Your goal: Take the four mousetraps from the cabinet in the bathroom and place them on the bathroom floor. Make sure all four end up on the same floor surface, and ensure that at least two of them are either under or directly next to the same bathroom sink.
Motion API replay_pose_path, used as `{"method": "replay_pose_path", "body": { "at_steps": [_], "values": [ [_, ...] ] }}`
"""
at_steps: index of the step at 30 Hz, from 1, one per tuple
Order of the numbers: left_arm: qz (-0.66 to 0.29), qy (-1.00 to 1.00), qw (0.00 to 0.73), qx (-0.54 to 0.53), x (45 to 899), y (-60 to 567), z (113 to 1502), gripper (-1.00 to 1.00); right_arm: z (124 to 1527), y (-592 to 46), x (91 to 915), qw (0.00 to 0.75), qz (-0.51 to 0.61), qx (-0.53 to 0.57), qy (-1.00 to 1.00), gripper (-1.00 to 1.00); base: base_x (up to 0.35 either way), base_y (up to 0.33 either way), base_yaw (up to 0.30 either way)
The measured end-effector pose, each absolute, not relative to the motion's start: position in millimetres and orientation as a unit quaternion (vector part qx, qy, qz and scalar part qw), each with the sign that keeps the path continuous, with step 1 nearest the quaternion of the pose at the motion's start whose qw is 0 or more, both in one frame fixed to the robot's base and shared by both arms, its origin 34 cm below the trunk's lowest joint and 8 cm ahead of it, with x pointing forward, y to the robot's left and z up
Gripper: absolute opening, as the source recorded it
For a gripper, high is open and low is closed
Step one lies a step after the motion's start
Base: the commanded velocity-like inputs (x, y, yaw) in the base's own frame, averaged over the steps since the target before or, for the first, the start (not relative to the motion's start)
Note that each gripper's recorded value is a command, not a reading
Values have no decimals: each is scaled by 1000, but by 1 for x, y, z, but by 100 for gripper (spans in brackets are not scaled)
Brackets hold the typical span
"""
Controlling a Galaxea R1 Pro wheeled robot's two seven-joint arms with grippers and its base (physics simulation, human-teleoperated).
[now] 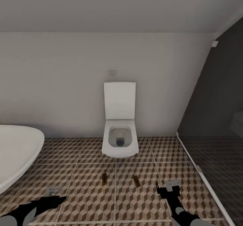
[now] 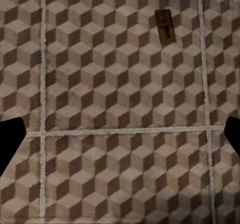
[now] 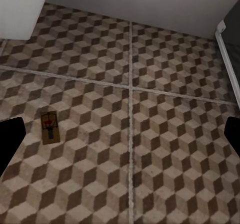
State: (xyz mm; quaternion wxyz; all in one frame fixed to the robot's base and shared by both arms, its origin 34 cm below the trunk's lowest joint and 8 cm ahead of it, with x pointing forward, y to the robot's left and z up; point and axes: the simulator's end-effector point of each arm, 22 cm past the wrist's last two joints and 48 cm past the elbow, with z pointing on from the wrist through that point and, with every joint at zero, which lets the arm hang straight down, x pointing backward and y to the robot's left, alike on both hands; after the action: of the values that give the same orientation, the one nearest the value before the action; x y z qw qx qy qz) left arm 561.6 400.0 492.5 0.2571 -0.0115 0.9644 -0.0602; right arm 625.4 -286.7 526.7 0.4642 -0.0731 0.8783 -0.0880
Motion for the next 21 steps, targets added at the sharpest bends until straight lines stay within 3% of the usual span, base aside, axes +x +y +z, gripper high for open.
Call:
{"method": "replay_pose_path", "body": {
  "at_steps": [5,13,21],
  "values": [
    [-54,969,242,-18,535,406,480,100,527,-287,625,464,-88,-73,878,100,0,0,0],
    [62,925,376,-6,574,436,508,100,527,-287,625,464,-88,-73,878,100,0,0,0],
    [91,906,414,-16,578,423,513,100,527,-287,625,464,-88,-73,878,100,0,0,0]
  ]
}}
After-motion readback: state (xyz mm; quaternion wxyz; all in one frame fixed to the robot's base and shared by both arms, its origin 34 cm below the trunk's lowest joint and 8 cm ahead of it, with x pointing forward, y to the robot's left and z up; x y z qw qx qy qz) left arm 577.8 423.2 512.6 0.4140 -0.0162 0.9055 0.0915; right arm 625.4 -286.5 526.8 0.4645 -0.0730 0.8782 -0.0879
